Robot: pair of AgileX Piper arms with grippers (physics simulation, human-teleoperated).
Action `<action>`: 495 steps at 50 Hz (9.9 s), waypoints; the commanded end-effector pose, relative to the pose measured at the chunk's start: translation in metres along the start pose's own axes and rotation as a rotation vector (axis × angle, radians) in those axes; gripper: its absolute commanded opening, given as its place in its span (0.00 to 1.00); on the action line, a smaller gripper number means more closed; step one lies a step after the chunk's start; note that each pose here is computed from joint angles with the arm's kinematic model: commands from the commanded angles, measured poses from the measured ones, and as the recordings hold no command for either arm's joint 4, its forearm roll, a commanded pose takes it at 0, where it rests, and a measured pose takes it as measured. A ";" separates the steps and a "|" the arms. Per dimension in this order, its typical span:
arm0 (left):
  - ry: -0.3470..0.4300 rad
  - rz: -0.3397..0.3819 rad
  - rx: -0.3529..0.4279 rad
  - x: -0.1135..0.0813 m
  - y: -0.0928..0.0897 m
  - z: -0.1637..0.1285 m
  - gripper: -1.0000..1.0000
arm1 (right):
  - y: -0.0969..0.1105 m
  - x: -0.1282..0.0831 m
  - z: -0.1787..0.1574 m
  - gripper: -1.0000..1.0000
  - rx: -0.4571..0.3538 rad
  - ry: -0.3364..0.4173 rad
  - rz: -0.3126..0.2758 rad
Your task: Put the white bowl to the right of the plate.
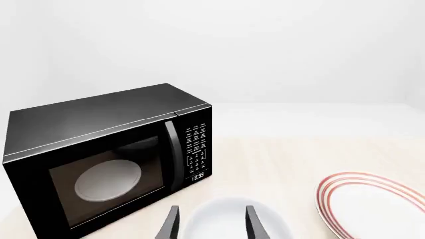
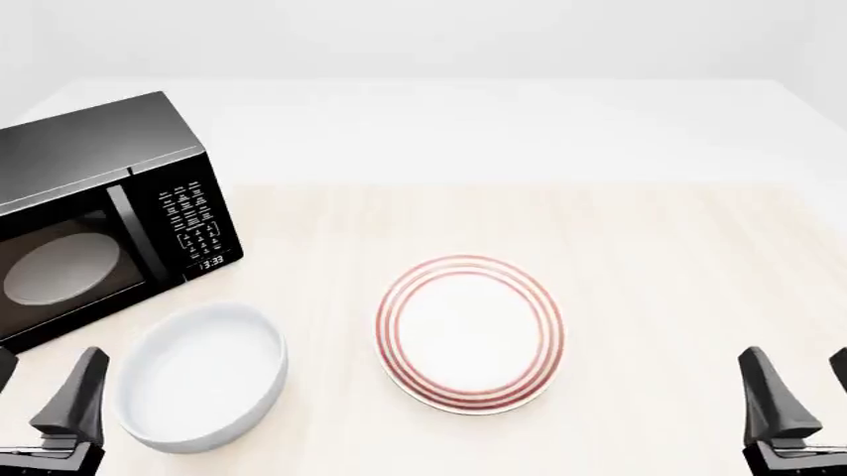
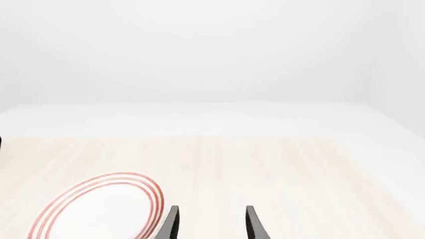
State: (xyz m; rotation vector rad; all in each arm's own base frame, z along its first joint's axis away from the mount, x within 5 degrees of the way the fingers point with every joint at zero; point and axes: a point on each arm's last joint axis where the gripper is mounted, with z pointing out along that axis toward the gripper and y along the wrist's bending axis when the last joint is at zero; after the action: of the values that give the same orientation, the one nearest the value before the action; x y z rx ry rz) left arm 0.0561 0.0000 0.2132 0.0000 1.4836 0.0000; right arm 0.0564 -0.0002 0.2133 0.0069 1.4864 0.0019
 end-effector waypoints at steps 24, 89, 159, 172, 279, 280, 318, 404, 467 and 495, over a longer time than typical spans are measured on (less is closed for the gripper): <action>0.000 0.000 0.000 0.000 0.000 0.000 1.00 | 0.009 -0.044 0.056 1.00 -0.078 0.063 0.049; 0.000 0.000 0.000 0.000 0.000 0.000 1.00 | 0.271 -0.070 0.236 1.00 -0.744 0.258 0.098; 0.000 0.000 0.000 0.000 0.000 0.000 1.00 | 0.374 0.001 0.220 1.00 -0.864 0.512 0.195; 0.000 0.000 0.000 0.000 0.000 0.000 1.00 | 0.374 0.019 0.219 1.00 -0.849 0.542 0.228; 0.000 0.000 0.000 0.000 0.000 0.000 1.00 | 0.408 0.119 0.204 1.00 -0.763 0.818 0.364; 0.000 0.000 0.000 0.000 0.000 0.000 1.00 | 0.408 0.119 0.205 1.00 -0.762 0.818 0.365; 0.000 0.000 0.000 0.000 0.000 0.000 1.00 | 0.385 0.068 0.227 0.00 -0.761 0.742 0.262; 0.000 0.000 0.000 0.000 0.000 0.000 1.00 | 0.036 0.028 0.218 0.00 -0.029 0.507 0.362; 0.000 0.000 0.000 0.000 0.000 0.000 1.00 | -0.066 0.073 0.152 0.00 0.408 0.453 0.465; 0.000 0.000 0.000 0.000 0.000 0.000 1.00 | -0.088 0.087 0.148 0.00 0.507 0.437 0.503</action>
State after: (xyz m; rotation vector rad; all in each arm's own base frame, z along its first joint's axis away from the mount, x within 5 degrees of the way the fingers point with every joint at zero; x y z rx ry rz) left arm 0.0561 0.0000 0.2132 0.0000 1.4836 0.0000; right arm 0.2124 -0.0816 0.1439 0.7849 1.8721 0.0458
